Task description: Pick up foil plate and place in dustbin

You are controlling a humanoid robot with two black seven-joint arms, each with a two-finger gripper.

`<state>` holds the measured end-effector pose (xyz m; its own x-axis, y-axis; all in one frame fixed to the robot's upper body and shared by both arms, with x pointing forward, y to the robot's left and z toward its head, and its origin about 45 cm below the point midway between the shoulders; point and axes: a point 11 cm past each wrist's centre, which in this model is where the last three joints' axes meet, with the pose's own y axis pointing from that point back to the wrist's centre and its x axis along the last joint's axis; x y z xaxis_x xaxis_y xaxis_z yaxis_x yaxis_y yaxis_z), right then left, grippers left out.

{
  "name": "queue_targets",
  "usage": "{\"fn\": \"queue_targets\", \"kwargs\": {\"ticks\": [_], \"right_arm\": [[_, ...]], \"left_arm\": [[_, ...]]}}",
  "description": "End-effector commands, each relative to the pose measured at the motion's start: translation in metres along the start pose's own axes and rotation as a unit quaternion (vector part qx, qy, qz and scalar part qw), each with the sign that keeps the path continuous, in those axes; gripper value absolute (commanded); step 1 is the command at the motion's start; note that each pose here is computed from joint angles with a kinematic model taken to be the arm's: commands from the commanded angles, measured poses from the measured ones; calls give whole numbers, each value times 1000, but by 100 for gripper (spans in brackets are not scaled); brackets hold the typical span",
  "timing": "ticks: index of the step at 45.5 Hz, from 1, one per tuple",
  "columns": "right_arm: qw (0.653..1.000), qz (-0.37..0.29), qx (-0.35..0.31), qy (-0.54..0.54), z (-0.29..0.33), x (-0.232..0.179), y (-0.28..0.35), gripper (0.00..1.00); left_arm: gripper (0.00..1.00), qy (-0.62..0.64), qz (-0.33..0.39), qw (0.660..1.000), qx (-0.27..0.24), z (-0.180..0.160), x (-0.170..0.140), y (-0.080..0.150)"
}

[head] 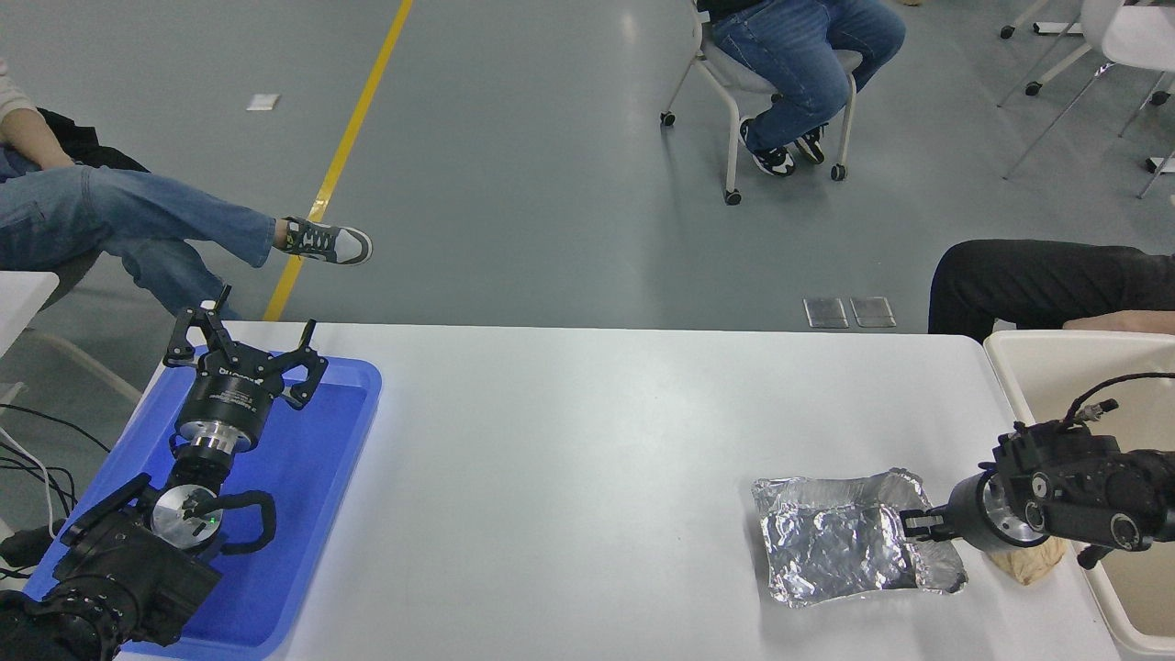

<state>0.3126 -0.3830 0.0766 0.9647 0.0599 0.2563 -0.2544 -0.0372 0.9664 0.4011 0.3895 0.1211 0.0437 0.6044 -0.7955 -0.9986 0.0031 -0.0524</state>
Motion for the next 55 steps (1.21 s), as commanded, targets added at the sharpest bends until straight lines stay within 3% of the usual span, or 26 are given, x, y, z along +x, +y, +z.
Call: {"fn": "queue_targets", "kwargs": {"ticks": [1,19,37,55], "right_arm": [[1000,9,20,17,-12,21,15,0],[999,18,-21,31,20,63,120,0],[997,34,-57,37,4,95,253,0],[994,42,-91,34,3,102,312,0]], "left_arm": [[100,1,-1,1000,0,0,0,0],[100,0,-1,1000,0,0,-1,0],[100,0,-1,1000,0,0,-1,0],[100,-1,0,1000,-1,2,0,0]]}}
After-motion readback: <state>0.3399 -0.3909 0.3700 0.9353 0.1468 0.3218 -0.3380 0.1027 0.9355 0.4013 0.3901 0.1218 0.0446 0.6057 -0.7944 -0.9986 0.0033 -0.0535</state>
